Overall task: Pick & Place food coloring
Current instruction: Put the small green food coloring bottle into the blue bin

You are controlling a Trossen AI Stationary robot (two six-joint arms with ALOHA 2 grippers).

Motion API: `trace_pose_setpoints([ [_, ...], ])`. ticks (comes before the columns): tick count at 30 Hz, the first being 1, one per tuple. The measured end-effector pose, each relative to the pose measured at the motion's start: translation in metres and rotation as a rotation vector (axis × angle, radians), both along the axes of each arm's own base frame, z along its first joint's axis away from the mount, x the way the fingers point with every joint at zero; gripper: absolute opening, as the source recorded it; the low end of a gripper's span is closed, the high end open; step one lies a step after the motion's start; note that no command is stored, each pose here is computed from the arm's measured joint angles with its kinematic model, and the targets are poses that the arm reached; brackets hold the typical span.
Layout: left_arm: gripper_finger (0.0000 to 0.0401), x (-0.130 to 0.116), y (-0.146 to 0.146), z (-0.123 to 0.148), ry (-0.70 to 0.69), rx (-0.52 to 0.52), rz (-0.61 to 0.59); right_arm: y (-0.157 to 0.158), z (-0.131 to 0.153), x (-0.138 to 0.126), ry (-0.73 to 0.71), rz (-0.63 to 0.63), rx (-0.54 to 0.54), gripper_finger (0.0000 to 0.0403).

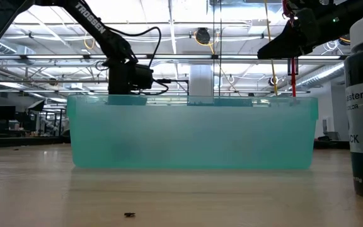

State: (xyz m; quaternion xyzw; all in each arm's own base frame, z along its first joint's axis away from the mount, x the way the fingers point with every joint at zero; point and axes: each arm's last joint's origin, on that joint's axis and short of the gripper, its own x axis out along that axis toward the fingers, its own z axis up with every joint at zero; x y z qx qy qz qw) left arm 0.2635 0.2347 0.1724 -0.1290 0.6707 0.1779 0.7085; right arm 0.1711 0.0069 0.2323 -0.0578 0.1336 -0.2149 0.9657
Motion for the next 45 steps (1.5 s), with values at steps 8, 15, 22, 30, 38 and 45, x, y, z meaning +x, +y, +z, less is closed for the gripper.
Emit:
trace_pose_setpoints([
  [8,0.0051,0.001,-0.008,0.008,0.022,0.041,-0.076,0.0,0.0,0.0,0.0,0.0,0.0,0.0173],
  [15,0.0051,0.01,-0.051,0.059,-0.082,0.132,-0.195,0.0,0.0,0.0,0.0,0.0,0.0,0.0173],
  [22,0.0051,0.027,-0.143,0.102,-0.186,0.178,-0.376,0.0,0.0,0.0,0.0,0.0,0.0,0.0173],
  [30,0.005,0.068,-0.252,0.142,-0.312,0.194,-0.645,0.0,0.0,0.0,0.0,0.0,0.0,0.0173],
  [38,0.005,0.123,-0.309,0.126,-0.28,0.201,-0.885,0.0,0.0,0.0,0.0,0.0,0.0,0.0173],
  [45,0.005,0.165,-0.3,0.073,-0.182,0.074,-0.963,0.0,0.0,0.0,0.0,0.0,0.0,0.0173],
])
